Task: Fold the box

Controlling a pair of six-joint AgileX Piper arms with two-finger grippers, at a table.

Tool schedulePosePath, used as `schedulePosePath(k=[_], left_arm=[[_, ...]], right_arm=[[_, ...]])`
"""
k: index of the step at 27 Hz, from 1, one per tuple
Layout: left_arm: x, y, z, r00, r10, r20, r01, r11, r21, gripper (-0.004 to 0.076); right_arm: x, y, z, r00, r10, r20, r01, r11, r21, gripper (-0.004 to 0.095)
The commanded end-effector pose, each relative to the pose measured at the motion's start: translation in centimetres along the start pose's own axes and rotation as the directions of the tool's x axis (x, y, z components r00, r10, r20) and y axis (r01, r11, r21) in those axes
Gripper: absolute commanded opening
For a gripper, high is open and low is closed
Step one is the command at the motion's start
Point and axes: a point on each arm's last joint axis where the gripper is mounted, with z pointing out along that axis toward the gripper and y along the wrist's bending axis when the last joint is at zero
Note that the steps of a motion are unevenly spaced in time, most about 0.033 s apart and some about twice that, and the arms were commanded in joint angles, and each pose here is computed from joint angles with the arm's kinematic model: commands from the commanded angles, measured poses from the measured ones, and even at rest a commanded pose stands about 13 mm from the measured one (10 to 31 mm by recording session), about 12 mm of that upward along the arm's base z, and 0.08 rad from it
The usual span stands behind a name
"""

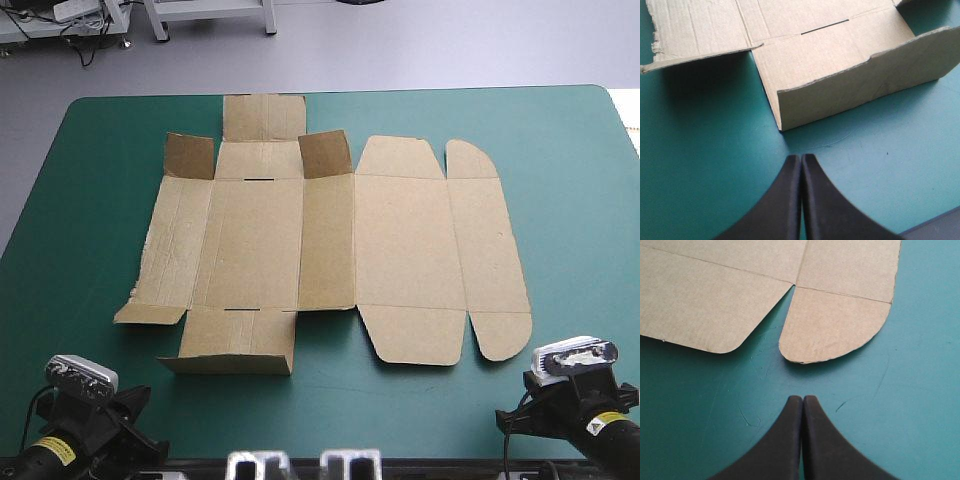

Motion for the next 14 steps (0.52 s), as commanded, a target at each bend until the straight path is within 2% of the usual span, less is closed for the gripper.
schedulePosePath(k=[1,14], left_arm=[[-1.14,-0.02,-0.47,0.997,-0.013,0.073,0.013,1.0,0.001,-0.0011],[-1.14,-0.02,-0.47,0.997,-0.004,0.073,0.004,1.0,0.0,-0.0011]], right_arm=[[-0.98,-0.01,-0.37,0.998,-0.002,0.067,0.002,1.0,0.002,-0.0019],[-0.98,-0.01,-0.37,0.998,-0.002,0.067,0.002,1.0,0.002,-0.0019]])
